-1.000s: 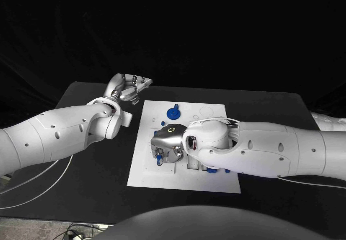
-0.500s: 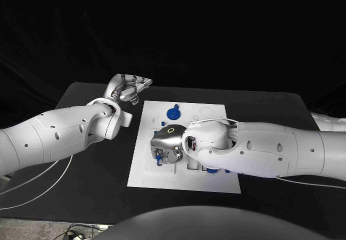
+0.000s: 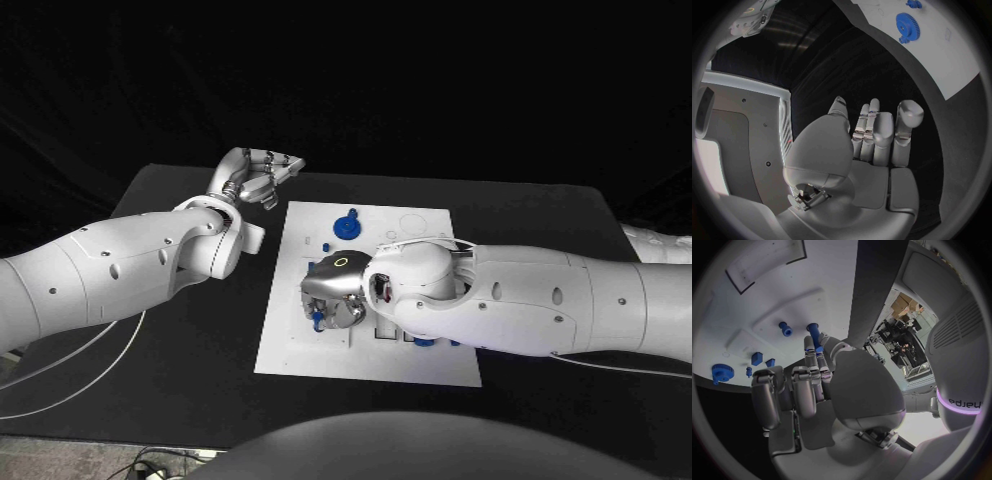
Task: Assemble the parts on the task board
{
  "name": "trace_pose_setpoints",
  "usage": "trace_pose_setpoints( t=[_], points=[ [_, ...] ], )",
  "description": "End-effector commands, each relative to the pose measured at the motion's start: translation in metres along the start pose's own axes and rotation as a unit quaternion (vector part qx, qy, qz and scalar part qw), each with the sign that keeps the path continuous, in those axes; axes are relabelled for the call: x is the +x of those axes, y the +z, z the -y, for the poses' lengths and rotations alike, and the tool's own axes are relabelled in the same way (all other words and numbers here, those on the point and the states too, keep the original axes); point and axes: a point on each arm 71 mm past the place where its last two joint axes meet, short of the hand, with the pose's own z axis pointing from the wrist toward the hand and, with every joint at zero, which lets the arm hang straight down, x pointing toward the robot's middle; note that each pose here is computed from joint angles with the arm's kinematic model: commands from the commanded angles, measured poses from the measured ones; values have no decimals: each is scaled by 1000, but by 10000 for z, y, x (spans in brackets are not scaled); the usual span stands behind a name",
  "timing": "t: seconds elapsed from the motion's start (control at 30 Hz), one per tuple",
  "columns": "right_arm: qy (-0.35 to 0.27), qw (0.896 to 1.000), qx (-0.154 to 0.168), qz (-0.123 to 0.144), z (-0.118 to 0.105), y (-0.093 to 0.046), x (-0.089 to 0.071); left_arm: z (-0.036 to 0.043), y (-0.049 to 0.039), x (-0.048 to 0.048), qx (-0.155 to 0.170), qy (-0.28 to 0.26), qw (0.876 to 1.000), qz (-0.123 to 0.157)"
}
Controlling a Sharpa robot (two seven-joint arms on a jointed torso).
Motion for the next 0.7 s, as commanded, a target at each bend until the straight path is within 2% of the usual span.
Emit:
trace_pose_setpoints(
  t=[0.03, 0.37, 0.7],
  points=[
    [-1, 1000, 1, -13, -4, 5, 22, 18, 2, 18, 6, -2, 1000, -7],
    [-1, 1000, 7, -19, 4, 7, 33, 18, 1, 18, 6, -3, 1000, -7],
    [1, 1000, 8, -12, 4, 4, 26, 16, 0, 13, 6, -2, 1000, -7]
  ],
)
